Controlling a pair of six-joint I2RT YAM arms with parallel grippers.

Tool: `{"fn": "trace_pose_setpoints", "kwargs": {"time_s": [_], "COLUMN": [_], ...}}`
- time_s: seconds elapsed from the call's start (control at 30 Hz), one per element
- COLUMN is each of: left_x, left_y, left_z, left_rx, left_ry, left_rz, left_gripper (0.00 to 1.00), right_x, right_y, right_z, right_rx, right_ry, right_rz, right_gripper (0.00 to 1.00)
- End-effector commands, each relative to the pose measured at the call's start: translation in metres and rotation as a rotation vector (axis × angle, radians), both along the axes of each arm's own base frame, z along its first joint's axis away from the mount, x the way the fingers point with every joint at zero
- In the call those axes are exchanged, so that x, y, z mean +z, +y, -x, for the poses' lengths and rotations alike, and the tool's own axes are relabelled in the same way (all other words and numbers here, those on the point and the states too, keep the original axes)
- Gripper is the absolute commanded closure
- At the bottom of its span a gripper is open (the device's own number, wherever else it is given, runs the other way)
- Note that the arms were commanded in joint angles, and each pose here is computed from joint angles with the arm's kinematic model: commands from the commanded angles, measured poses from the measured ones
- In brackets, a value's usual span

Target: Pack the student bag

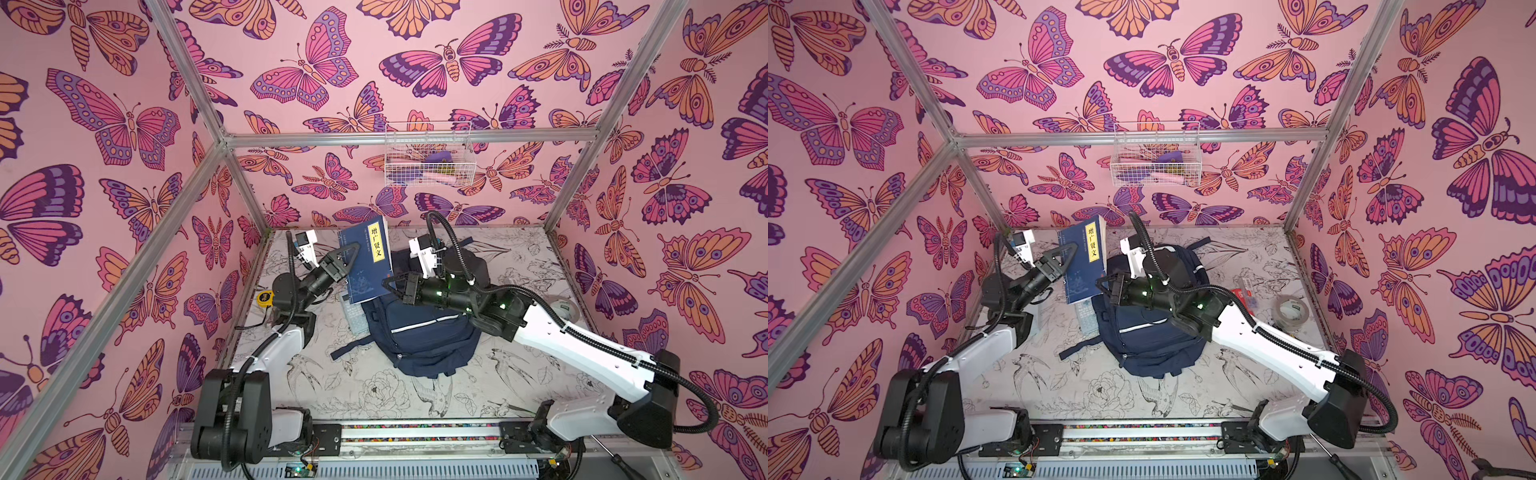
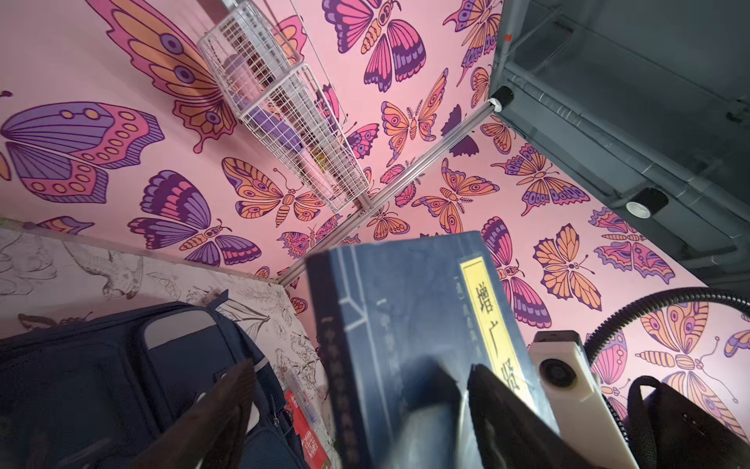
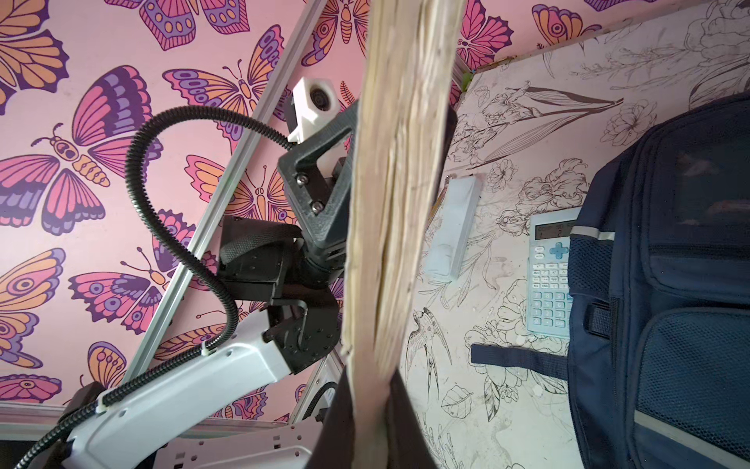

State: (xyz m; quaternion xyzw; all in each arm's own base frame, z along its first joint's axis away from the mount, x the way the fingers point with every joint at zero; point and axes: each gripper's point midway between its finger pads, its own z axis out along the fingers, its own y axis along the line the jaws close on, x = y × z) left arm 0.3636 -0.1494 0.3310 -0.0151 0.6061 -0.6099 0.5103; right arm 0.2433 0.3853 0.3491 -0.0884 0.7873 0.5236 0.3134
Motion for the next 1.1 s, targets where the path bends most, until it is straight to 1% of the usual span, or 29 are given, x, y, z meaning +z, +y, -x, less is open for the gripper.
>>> {"fn": "trace_pose_setpoints", "kwargs": {"time_s": [0.0, 0.13, 0.2, 0.23, 0.27, 0.33, 0.37, 0.43, 0.5, 0.57, 0.6, 0.63, 0.67, 0.7, 0.73, 0.77, 0.8, 0.83, 0.87, 0.93, 0.97, 1.0, 1.03, 1.07], "left_x": [0.042, 0.042, 0.039, 0.037, 0.034, 0.03, 0.029, 0.029, 0.025, 0.022, 0.016, 0.009, 0.001, -0.005, -0.01, -0.01, -0.012, -0.013, -0.014, -0.018, -0.019, -0.017, -0.013, -0.007], "left_y": [-0.005, -0.005, -0.006, -0.006, -0.006, -0.007, -0.007, -0.008, -0.012, -0.015, -0.017, -0.019, -0.02, -0.023, -0.025, -0.027, -0.03, -0.034, -0.037, -0.041, -0.041, -0.041, -0.041, -0.041], "left_z": [0.025, 0.023, 0.019, 0.017, 0.015, 0.012, 0.011, 0.011, 0.011, 0.013, 0.014, 0.012, 0.011, 0.01, 0.009, 0.01, 0.01, 0.01, 0.01, 0.009, 0.008, 0.007, 0.006, 0.006], "left_rx": [-0.031, -0.03, -0.031, -0.032, -0.032, -0.033, -0.033, -0.036, -0.046, -0.056, -0.061, -0.065, -0.068, -0.074, -0.08, -0.087, -0.094, -0.104, -0.113, -0.12, -0.12, -0.12, -0.119, -0.119], "left_ry": [-0.213, -0.206, -0.195, -0.188, -0.177, -0.153, -0.137, -0.117, -0.075, -0.046, -0.008, 0.037, 0.079, 0.109, 0.119, 0.109, 0.099, 0.092, 0.078, 0.067, 0.055, 0.029, -0.005, -0.042], "left_rz": [0.014, 0.014, 0.013, 0.012, 0.011, 0.009, 0.007, 0.005, 0.002, -0.001, -0.005, -0.01, -0.015, -0.019, -0.021, -0.02, -0.019, -0.019, -0.017, -0.016, -0.014, -0.01, -0.006, 0.0], "left_gripper": [0.16, 0.16, 0.16, 0.16, 0.16, 0.16, 0.16, 0.16, 0.16, 0.16, 0.16, 0.16, 0.16, 0.16, 0.16, 0.16, 0.16, 0.16, 0.16, 0.16, 0.16, 0.55, 1.0, 1.0], "right_x": [0.026, 0.019, 0.013, 0.009, 0.008, 0.002, -0.001, -0.007, -0.016, -0.021, -0.025, -0.03, -0.034, -0.04, -0.042, -0.045, -0.05, -0.055, -0.058, -0.066, -0.068, -0.069, -0.068, -0.067], "right_y": [-0.007, -0.015, -0.021, -0.024, -0.027, -0.036, -0.042, -0.052, -0.062, -0.063, -0.063, -0.063, -0.062, -0.059, -0.056, -0.054, -0.051, -0.049, -0.047, -0.045, -0.044, -0.045, -0.048, -0.051], "right_z": [-0.002, -0.004, -0.005, -0.006, -0.006, -0.01, -0.013, -0.016, -0.02, -0.021, -0.022, -0.022, -0.023, -0.024, -0.024, -0.025, -0.026, -0.028, -0.029, -0.032, -0.032, -0.033, -0.034, -0.036], "right_rx": [-0.029, -0.051, -0.059, -0.065, -0.069, -0.08, -0.082, -0.086, -0.097, -0.08, -0.076, -0.076, -0.075, -0.07, -0.064, -0.058, -0.054, -0.054, -0.052, -0.053, -0.05, -0.055, -0.064, -0.077], "right_ry": [-0.039, -0.022, 0.001, 0.013, 0.021, 0.057, 0.079, 0.11, 0.144, 0.164, 0.171, 0.175, 0.183, 0.2, 0.208, 0.219, 0.231, 0.24, 0.244, 0.254, 0.257, 0.256, 0.251, 0.243], "right_rz": [-0.082, -0.058, -0.043, -0.039, -0.041, -0.04, -0.037, -0.026, -0.009, -0.004, 0.007, 0.021, 0.025, 0.016, 0.004, -0.003, -0.005, -0.007, -0.006, -0.001, 0.0, 0.0, -0.003, -0.007], "right_gripper": [1.0, 1.0, 0.96, 0.9, 0.81, 0.59, 0.52, 0.47, 0.47, 0.42, 0.41, 0.41, 0.44, 0.5, 0.53, 0.56, 0.62, 0.74, 0.81, 0.87, 0.92, 0.94, 0.97, 0.99]}}
